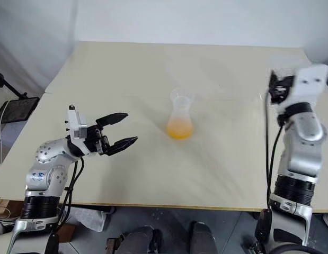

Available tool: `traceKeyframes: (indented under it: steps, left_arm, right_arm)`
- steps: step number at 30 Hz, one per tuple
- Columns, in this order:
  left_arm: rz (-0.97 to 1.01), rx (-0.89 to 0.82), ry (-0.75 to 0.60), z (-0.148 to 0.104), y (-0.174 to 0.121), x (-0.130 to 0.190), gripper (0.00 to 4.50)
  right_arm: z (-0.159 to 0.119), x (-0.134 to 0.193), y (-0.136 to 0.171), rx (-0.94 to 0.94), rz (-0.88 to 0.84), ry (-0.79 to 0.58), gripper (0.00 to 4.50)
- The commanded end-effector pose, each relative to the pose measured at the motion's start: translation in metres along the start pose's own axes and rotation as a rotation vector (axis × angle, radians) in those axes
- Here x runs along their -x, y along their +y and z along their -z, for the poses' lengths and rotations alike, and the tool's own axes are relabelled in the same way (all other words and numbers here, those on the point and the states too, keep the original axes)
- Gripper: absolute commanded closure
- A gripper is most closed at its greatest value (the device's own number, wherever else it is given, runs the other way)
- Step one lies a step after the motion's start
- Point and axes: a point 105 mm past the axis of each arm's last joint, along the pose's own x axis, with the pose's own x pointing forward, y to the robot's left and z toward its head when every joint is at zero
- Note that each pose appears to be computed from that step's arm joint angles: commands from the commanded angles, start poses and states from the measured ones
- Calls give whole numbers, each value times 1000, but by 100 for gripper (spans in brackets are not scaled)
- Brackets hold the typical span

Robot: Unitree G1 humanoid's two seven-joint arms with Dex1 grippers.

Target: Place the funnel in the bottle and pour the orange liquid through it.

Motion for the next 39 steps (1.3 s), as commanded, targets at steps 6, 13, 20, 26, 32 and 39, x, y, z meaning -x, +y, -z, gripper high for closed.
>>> traceKeyframes:
  steps: [6,13,20,26,32,39]
  left_arm:
    - [10,-34,-24,-8,1,-3,0]
    - [11,-34,-20,-8,1,-2,0]
    - [19,-34,-15,-9,3,-2,0]
    - [22,-28,0,-7,4,-2,0]
    - [23,-21,8,-6,5,0,0]
    - [24,23,28,-6,8,11,0]
  right_arm:
    - [11,-2,-33,-46,156,36,202]
    - [24,5,-17,-91,85,85,202]
    - [39,14,0,-144,6,157,102]
    - [20,18,4,-95,-79,101,3]
    - [-7,29,-9,-33,-120,17,3]
    - [-31,60,-25,-9,-295,30,3]
